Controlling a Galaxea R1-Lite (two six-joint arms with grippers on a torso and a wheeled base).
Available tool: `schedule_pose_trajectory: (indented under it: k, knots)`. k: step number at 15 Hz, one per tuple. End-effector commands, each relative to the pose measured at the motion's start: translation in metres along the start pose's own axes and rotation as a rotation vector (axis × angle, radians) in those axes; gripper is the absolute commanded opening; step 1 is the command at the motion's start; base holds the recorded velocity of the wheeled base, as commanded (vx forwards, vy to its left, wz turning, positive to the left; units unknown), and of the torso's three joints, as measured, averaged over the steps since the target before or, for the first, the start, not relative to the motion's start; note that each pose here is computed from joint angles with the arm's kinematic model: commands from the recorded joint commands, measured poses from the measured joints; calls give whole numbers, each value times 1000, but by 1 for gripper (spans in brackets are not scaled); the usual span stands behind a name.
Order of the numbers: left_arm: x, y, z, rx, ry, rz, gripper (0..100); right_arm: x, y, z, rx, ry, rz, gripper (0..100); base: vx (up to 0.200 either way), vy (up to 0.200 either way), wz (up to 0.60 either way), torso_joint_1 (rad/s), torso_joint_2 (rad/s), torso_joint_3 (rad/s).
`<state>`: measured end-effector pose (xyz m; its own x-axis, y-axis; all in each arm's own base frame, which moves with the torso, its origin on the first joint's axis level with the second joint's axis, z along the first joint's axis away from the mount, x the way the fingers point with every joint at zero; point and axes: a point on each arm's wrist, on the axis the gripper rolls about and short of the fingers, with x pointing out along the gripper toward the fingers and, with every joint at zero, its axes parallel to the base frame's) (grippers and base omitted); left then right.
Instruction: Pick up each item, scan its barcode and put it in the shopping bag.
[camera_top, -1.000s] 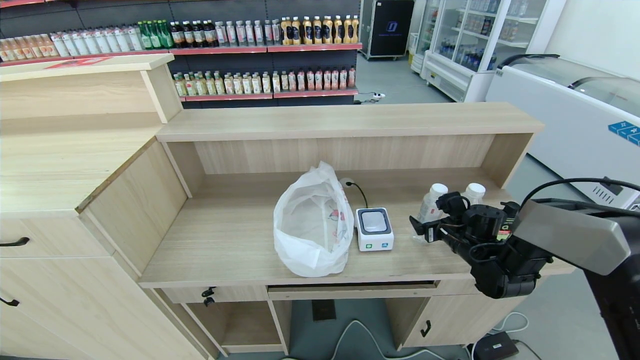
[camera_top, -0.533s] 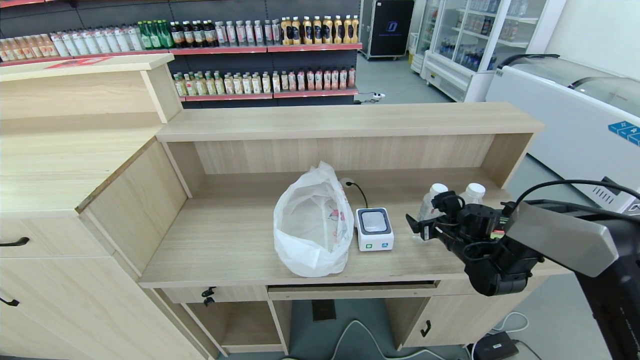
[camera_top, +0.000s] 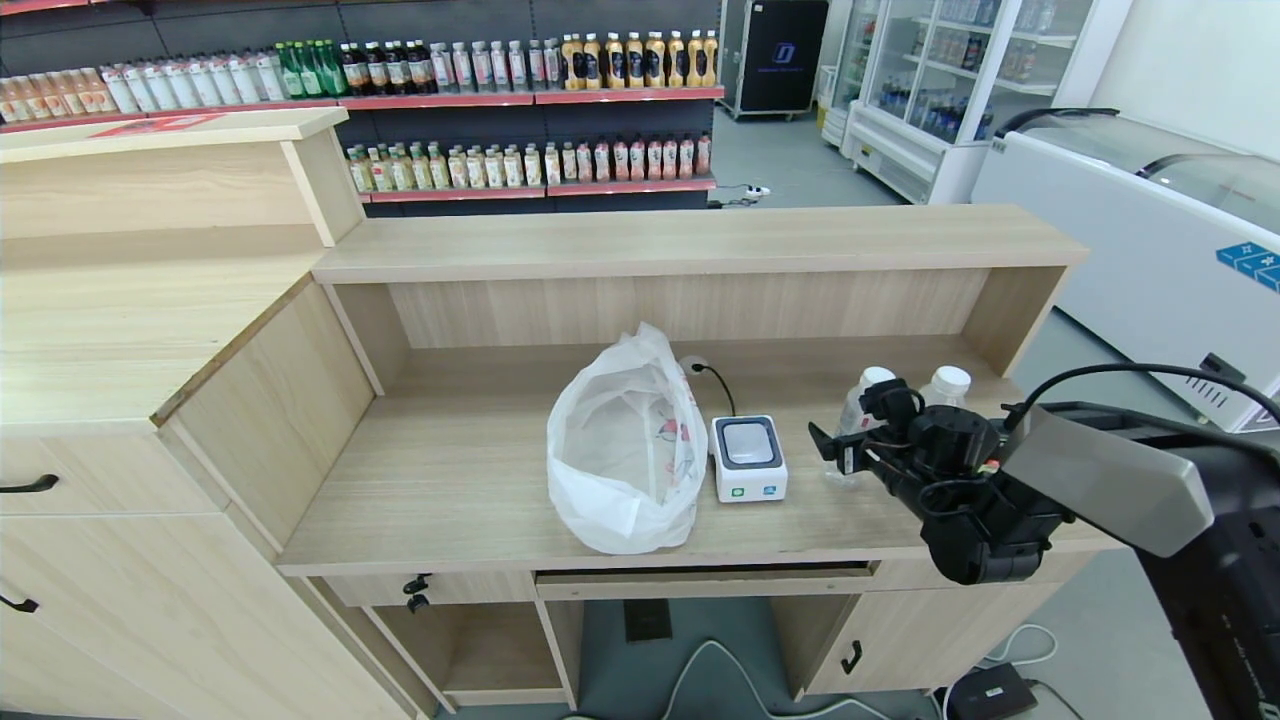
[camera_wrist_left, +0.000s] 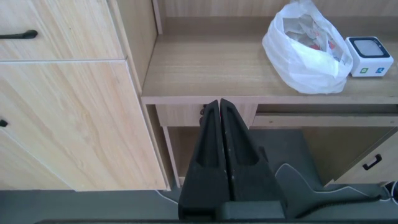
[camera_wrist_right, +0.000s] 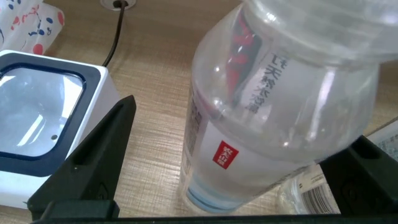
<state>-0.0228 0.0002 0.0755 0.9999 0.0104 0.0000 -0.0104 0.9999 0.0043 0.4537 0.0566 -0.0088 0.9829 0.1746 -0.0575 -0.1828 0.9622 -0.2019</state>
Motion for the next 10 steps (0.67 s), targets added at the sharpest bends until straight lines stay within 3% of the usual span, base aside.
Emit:
schedule_pose_trajectory:
  k: [1, 10]
  knots:
    - [0, 0, 0, 0, 0, 0, 0, 1, 1, -4, 0, 8, 4, 100, 0, 0, 0, 0, 0, 0]
    - [0, 0, 0, 0, 0, 0, 0, 18, -1, -3, 0, -8, 21, 100, 0, 0, 0, 0, 0, 0]
